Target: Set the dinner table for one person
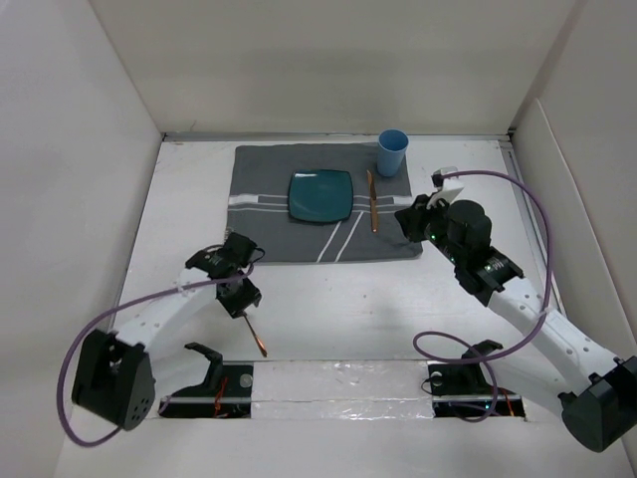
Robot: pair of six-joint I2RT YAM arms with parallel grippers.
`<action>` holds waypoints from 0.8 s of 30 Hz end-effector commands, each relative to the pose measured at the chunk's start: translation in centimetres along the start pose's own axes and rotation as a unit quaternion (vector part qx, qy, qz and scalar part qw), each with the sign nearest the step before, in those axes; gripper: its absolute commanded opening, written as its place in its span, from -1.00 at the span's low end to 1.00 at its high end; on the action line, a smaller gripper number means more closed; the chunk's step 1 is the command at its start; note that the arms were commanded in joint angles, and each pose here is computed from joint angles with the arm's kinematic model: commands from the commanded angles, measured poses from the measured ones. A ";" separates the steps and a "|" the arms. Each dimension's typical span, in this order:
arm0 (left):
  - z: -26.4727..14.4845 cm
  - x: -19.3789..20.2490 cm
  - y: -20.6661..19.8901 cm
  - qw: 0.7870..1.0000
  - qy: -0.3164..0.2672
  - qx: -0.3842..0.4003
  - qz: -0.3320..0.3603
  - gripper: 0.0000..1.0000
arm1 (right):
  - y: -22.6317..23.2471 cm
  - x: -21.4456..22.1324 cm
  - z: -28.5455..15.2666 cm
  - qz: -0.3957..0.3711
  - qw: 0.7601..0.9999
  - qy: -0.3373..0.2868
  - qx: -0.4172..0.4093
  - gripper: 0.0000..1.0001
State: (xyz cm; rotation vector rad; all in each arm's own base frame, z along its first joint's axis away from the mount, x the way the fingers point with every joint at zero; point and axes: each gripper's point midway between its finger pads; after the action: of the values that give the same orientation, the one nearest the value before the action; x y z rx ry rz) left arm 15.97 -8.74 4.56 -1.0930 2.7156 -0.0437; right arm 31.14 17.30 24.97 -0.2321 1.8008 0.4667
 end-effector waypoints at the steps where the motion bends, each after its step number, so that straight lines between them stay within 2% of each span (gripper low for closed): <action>1: -1.4 0.2 -0.2 0.997 -0.010 0.047 -0.056 -0.39 | 0.6 -1.2 0.0 0.003 1.000 -0.023 -0.016 -0.61; 3: -2.0 0.1 -0.3 0.995 -0.021 0.076 -0.062 -0.46 | 1.1 -1.1 0.1 0.003 0.999 -0.018 -0.030 -0.61; 6: -2.1 -0.3 -0.5 0.994 -0.028 0.077 -0.065 -0.45 | 1.1 -1.4 -0.3 0.003 0.999 -0.024 -0.032 -0.61; 7: -2.3 -0.9 -0.9 0.995 -0.040 0.081 -0.045 -0.46 | 1.1 -1.6 -0.4 0.003 0.999 -0.026 -0.031 -0.61; 9: -5.2 -4.2 -3.5 0.988 -0.104 0.115 -0.023 -0.47 | 1.5 -1.3 -0.3 0.004 0.999 -0.026 -0.044 -0.70; 10: -8.3 -6.1 -5.3 0.978 -0.142 0.155 -0.015 -0.47 | 2.4 -1.3 -0.2 0.001 0.997 -0.028 -0.065 -0.91; 11: -10.1 -7.1 -6.1 0.970 -0.164 0.178 -0.010 -0.48 | 3.1 -0.9 0.0 -0.001 0.997 -0.022 -0.078 -1.00; 13: -14.1 -9.1 -7.4 0.948 -0.216 0.233 -0.007 -0.48 | 5.0 0.1 0.9 -0.015 0.994 -0.005 -0.107 -1.00; 15: -19.2 -11.0 -7.5 0.911 -0.288 0.294 0.006 -0.48 | 8.5 0.6 0.9 -0.040 0.990 -0.003 -0.137 -1.00; 17: -22.9 -11.9 -7.4 0.874 -0.336 0.352 0.005 -0.66 | 10.2 1.4 1.5 -0.060 0.989 0.001 -0.134 -1.00; 18: -23.7 -12.2 -7.1 0.863 -0.355 0.358 0.019 -0.72 | 12.9 2.0 1.0 -0.068 0.984 0.005 -0.164 -1.00; 19: -24.8 -12.5 -7.2 0.850 -0.371 0.373 0.019 -0.89 | 14.3 1.9 1.1 -0.071 0.982 0.001 -0.175 -1.00; 20: -25.5 -12.6 -6.3 0.837 -0.396 0.377 0.033 -0.98 | 16.6 4.3 2.0 -0.074 0.981 0.029 -0.180 -0.90; 21: -25.5 -12.6 -6.3 0.837 -0.396 0.377 0.033 -0.98 | 18.0 4.7 1.3 -0.078 0.977 0.032 -0.198 -0.90; 22: -26.0 -13.1 -5.4 0.831 -0.414 0.371 0.024 -1.00 | 19.8 5.0 1.2 -0.078 0.974 0.034 -0.209 -0.78; 23: -26.1 -13.2 -5.1 0.829 -0.420 0.369 0.026 -1.00 | 20.7 7.6 2.3 -0.086 0.976 0.060 -0.192 -0.66; 24: -26.4 -13.3 -4.9 0.824 -0.433 0.363 0.047 -0.94 | 22.2 8.9 2.4 -0.091 0.974 0.070 -0.195 -0.43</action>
State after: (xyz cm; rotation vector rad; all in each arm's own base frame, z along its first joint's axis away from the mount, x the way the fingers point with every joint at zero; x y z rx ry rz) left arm 22.52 -5.72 33.28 -0.6241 1.6826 -0.5527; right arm 22.20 35.30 19.15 -0.7536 1.8485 0.7001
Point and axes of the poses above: each gripper's point midway between its finger pads, its own z axis out along the fingers, its own y axis along the line the jaws close on, x = y × z, and after that the axes turned 5 degrees about -z, right-handed
